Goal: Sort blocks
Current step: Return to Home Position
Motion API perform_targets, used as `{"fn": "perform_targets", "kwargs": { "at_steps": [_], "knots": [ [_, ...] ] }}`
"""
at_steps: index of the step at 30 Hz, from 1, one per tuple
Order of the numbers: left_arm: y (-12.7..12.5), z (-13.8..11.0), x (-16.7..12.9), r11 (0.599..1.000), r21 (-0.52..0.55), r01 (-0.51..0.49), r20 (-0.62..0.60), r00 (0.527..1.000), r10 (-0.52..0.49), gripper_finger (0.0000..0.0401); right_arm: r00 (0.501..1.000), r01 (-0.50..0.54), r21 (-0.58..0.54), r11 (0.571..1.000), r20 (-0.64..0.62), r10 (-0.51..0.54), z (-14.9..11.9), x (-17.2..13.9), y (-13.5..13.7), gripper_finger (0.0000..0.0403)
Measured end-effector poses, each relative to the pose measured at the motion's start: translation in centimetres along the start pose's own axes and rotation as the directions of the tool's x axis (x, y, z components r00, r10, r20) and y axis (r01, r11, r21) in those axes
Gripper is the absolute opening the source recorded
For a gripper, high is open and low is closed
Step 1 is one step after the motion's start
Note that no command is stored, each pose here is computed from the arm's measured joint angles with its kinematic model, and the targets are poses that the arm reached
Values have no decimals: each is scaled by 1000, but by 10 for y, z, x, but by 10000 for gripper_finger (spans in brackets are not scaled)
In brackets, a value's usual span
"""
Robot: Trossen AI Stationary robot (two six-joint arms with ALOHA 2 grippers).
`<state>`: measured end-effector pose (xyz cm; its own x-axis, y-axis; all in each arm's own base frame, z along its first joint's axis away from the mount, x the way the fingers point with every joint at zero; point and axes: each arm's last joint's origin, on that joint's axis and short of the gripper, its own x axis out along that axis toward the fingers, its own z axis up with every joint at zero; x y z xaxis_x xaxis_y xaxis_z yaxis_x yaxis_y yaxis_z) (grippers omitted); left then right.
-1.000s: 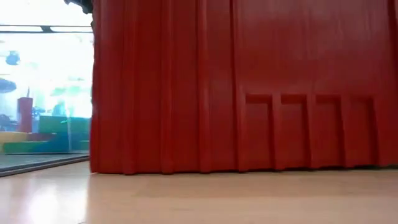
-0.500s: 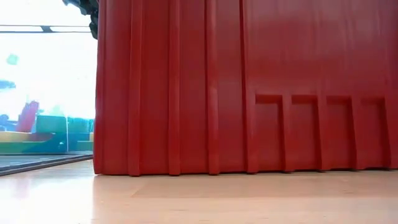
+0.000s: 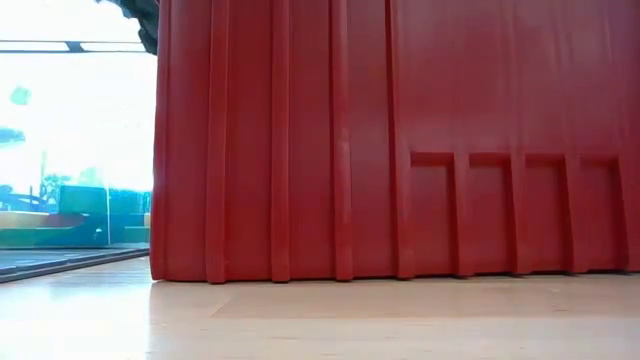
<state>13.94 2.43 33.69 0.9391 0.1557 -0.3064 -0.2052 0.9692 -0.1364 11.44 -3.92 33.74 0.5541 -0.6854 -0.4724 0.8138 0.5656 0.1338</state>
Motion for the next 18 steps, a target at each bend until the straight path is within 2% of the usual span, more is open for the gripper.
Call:
{"fn": "perform_targets", "kwargs": {
  "at_steps": [2,6,9,12,14,18],
  "knots": [
    [0,2,-10,999,33,4,38,999,-5,14,996,-37,-56,998,80,41,7,-7,-1,18],
    [-1,4,-32,995,102,3,122,992,-16,2,956,-103,-147,984,257,138,23,-23,-4,5],
    [-1,4,-50,991,136,-4,190,982,-22,0,890,-162,-194,967,394,228,35,-39,-8,2],
    [0,3,-67,991,124,-44,256,967,11,0,819,-187,-203,961,509,267,43,-55,-16,0],
    [1,2,-75,991,112,-72,291,956,36,0,797,-195,-205,959,537,277,41,-63,-22,0],
    [2,0,-90,991,96,-97,346,936,58,0,796,-208,-186,960,538,276,22,-64,-34,0]
  ]
}}
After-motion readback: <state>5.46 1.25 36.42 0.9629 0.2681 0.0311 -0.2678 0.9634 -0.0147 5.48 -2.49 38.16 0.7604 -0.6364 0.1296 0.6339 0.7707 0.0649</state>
